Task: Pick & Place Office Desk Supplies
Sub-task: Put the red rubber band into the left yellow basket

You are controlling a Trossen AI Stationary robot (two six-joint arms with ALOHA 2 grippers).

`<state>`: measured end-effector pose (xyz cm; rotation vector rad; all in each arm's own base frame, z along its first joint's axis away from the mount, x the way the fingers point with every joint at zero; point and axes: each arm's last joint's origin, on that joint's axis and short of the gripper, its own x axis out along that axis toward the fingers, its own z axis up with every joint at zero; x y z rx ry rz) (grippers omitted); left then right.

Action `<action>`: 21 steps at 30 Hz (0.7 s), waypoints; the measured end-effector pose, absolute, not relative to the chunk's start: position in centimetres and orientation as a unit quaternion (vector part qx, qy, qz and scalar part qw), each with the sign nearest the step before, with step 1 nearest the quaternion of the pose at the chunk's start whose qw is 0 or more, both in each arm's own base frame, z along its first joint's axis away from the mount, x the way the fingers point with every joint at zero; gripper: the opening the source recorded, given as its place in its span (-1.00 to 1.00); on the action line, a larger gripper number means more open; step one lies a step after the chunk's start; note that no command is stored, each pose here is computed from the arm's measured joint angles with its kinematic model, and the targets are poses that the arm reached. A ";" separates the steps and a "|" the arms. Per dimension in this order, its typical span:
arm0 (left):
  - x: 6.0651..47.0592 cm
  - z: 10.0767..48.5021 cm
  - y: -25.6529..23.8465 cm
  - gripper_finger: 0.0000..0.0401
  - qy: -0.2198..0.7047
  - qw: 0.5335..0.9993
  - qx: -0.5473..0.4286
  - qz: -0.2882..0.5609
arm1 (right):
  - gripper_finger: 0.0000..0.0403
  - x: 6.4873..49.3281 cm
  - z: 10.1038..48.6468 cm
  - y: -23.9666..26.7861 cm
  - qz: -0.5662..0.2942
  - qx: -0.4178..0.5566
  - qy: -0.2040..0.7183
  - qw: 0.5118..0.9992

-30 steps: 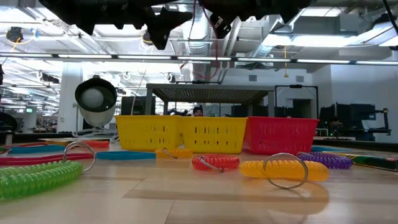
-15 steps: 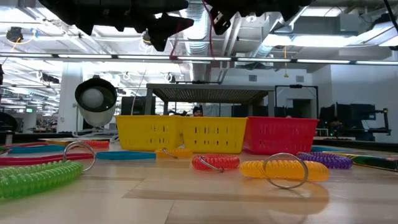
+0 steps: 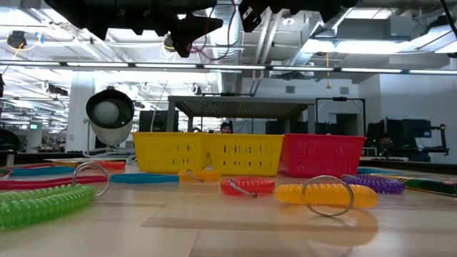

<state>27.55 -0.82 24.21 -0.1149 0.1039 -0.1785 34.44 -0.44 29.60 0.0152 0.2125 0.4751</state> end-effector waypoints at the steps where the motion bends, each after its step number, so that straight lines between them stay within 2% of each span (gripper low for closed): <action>1: 27.5 24.2 -0.8 -0.02 0.052 0.993 -0.057 -0.088 | -1.00 34.4 29.6 -0.5 0.235 0.007 0.104 0.966; 9: 27.6 24.2 -0.8 -0.15 0.051 0.994 -0.056 -0.079 | -1.00 34.5 29.7 -0.4 0.235 0.005 0.097 0.967; 14: 27.6 24.2 -0.6 -0.37 0.049 0.997 -0.039 -0.052 | -1.00 34.5 29.7 -0.4 0.235 0.005 0.097 0.967; 21: 27.6 24.3 -0.5 -0.79 0.043 0.998 -0.027 -0.040 | -1.00 34.5 29.7 -0.4 0.234 0.005 0.097 0.967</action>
